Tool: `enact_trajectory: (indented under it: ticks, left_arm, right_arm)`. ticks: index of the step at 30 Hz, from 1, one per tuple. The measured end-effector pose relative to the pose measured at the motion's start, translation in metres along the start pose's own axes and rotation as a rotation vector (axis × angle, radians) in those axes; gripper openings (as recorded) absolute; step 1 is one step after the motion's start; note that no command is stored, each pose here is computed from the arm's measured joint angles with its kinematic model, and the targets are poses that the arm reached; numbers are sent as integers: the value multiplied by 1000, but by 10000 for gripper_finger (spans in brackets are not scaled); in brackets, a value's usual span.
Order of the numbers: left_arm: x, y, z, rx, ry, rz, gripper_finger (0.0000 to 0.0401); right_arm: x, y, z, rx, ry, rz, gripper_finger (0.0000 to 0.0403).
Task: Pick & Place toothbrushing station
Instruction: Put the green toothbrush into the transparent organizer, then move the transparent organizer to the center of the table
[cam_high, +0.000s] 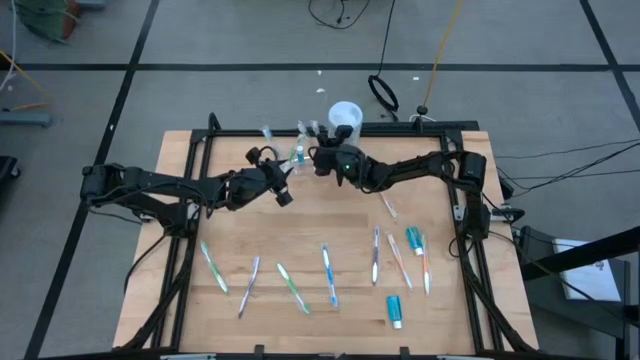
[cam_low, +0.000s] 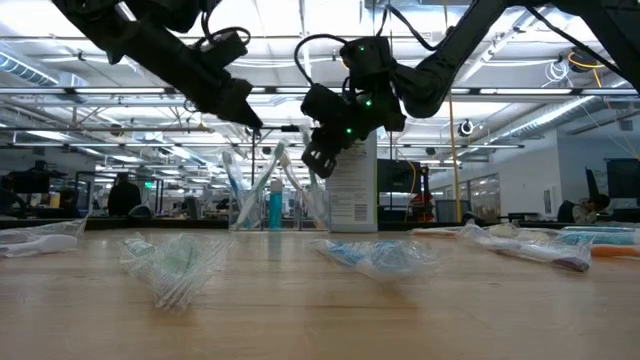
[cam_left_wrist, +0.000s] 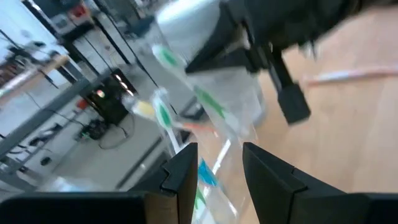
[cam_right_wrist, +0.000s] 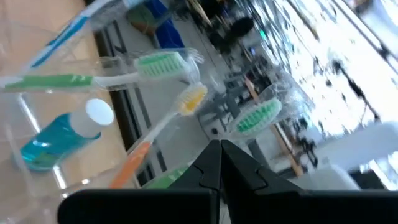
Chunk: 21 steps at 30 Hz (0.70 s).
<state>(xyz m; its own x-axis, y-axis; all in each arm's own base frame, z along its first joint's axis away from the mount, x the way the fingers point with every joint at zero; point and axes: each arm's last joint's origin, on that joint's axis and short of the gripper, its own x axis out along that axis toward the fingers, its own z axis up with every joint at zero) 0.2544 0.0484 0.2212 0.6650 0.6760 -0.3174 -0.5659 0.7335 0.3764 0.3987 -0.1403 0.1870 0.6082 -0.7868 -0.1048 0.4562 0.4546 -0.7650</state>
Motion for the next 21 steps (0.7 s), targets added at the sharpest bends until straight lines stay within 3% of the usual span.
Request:
enact_trajectory:
  ticks: [5, 11, 16, 21]
  left_arm:
    - [5, 5, -15, 36, 126, -92, 134]
    - [11, 13, -27, -55, 227, -191, 134]
    - [17, 19, -31, -63, 242, -283, 134]
    - [30, 29, -36, -3, 236, -284, 134]
  right_arm:
    - [-3, 6, 0, 79, 28, 19, 0]
    - [-6, 15, -7, 115, 108, 88, 16]
    - [-12, 23, -11, 121, 178, 151, 45]
    - [-16, 28, -9, 147, 191, 163, 80]
